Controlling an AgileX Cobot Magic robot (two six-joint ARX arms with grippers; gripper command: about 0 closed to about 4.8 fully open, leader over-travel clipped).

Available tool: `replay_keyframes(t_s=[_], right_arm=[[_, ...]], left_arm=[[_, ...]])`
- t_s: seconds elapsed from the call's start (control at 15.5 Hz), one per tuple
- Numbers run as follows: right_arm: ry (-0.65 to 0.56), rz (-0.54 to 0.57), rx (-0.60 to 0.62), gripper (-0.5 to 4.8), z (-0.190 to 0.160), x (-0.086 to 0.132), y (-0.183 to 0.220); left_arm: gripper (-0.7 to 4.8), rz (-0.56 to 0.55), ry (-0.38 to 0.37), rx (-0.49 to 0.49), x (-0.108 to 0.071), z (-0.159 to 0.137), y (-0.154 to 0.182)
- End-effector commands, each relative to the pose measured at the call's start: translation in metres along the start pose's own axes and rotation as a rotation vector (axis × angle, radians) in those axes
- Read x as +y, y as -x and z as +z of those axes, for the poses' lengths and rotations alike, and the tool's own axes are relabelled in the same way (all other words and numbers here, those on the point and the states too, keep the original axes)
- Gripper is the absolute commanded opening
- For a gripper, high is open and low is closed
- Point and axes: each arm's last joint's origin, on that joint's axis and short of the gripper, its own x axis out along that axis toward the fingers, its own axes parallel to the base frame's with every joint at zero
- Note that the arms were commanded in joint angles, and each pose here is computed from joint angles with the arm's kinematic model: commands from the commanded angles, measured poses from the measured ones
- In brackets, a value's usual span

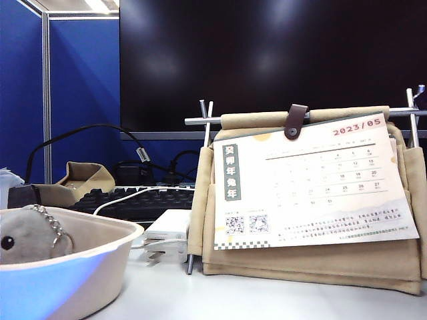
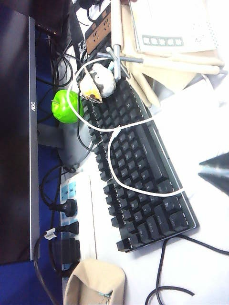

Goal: Identity fluffy octopus among items on the table, put them into the paper lunch box.

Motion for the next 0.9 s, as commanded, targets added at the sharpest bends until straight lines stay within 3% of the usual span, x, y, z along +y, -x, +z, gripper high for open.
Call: replay_keyframes(t_s=[0.06, 0.45, 0.65, 0.9], right_arm=[[-0.01, 0.0, -0.009, -0.06, 0.002, 0.0, 0.0], [-0.009, 0.0, -0.006, -0.06, 0.001, 0.0, 0.0], [-0.009, 0.0, -0.006, -0.06, 0.001, 0.0, 0.0], [-0.009, 0.0, -0.006, -0.06, 0.001, 0.0, 0.001]], left_arm=[[-0.05, 0.004, 0.0, -0.022, 0.0, 0.002, 0.002], [-0.05, 0.228, -0.017, -0.221, 0.014, 0.009, 0.031], [-0.05, 0.374, -0.004, -0.247, 0.022, 0.01, 0.038], [-0.05, 0.441, 0.007, -0.233, 0.027, 0.007, 0.039]])
